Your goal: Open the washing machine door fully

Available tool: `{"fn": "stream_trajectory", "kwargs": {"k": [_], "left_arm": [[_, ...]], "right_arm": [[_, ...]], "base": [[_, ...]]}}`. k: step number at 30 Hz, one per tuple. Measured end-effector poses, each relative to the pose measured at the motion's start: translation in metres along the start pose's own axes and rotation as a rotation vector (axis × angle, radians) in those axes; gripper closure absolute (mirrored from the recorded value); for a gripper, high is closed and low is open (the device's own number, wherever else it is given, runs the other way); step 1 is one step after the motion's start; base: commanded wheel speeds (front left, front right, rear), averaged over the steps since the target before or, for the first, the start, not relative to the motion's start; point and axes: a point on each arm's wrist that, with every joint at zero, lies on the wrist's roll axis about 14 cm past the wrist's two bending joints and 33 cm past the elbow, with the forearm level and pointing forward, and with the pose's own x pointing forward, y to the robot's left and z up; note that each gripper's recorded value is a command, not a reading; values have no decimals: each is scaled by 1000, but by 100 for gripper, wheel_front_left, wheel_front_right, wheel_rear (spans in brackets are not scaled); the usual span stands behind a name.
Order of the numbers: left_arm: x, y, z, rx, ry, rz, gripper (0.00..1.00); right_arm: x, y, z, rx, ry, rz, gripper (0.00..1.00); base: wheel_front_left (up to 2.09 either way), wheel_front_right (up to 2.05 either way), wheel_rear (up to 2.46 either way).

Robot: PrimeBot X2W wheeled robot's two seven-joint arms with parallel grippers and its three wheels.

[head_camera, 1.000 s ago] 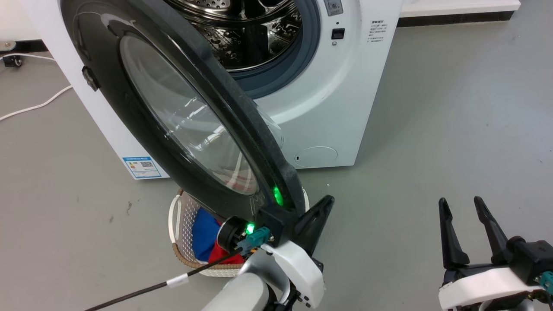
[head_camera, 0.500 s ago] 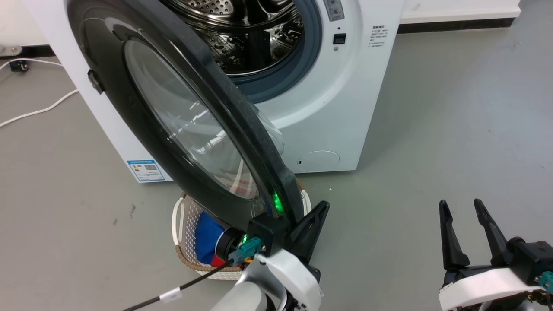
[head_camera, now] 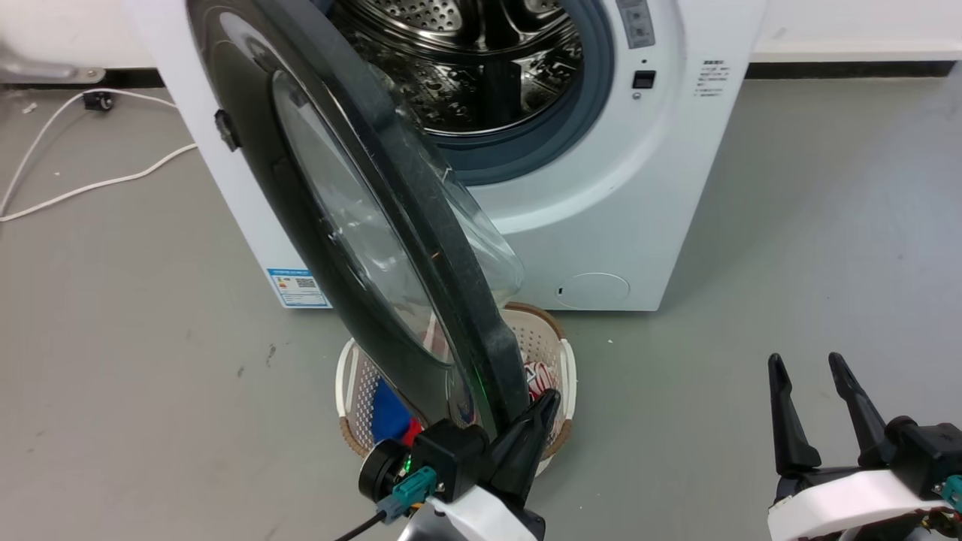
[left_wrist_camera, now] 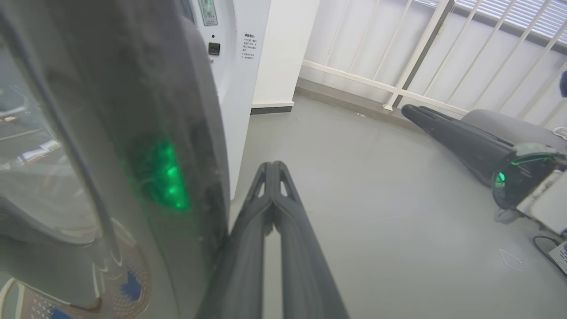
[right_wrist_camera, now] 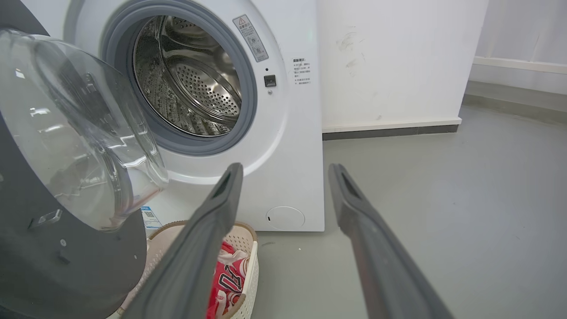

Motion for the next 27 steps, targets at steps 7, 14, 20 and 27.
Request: {"fn": "stream_trajectory", "kwargs": {"k": [7, 14, 20, 27], "left_arm": [[-16, 8, 13, 22, -32, 49, 100], [-29, 17, 21, 23, -46, 102, 100], [-41, 34, 32, 34, -87, 180, 100], [-63, 57, 42, 37, -130, 293, 100]], "right_arm": [[8, 16, -1, 0, 6, 50, 0], [16, 32, -3, 5, 12, 99, 0], [28, 49, -5, 4, 15, 153, 0], [42, 78, -9, 10, 25, 236, 0]], "base": [[0, 0, 0], [0, 0, 0], [0, 0, 0], [0, 0, 0]]}}
